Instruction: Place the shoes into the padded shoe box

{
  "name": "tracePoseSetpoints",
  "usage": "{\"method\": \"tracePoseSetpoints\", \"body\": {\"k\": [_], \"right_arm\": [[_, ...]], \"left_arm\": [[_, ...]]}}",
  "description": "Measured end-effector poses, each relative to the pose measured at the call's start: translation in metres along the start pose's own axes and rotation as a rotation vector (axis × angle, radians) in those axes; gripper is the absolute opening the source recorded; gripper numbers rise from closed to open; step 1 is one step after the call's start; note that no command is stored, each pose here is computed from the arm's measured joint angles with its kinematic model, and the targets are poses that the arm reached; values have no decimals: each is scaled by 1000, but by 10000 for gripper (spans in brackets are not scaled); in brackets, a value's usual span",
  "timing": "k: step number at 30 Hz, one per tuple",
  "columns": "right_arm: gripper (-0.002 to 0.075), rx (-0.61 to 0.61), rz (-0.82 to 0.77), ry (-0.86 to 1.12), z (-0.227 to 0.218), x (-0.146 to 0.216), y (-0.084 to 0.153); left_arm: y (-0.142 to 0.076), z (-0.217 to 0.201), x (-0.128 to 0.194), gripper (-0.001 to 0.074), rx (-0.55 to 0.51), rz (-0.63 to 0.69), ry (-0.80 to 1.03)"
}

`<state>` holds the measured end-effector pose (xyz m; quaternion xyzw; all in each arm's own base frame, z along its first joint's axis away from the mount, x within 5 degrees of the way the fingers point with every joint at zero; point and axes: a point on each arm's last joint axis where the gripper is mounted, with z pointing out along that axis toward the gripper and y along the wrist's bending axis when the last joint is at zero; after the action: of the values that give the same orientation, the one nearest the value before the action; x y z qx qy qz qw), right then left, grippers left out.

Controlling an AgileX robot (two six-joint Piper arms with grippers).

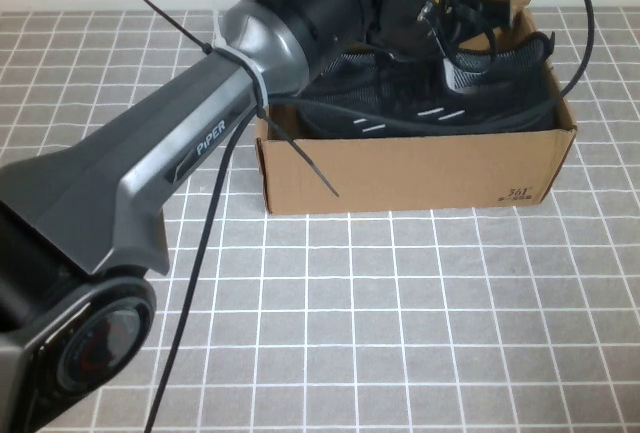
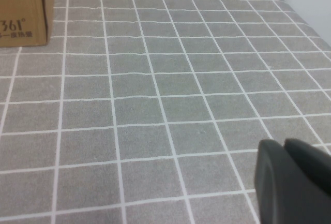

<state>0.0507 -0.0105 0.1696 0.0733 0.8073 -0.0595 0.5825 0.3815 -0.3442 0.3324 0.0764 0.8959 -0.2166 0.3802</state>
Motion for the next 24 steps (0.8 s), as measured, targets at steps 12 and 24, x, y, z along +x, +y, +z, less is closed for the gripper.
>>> {"method": "tracePoseSetpoints", "body": {"k": [12,24], "right_arm": [[-6,0,0,0,0,0,0],[-6,0,0,0,0,0,0]], "left_arm": [[4,-2,-8,120,-44,-14,-79],[15,-33,-24,98,-211,378,-104]]}}
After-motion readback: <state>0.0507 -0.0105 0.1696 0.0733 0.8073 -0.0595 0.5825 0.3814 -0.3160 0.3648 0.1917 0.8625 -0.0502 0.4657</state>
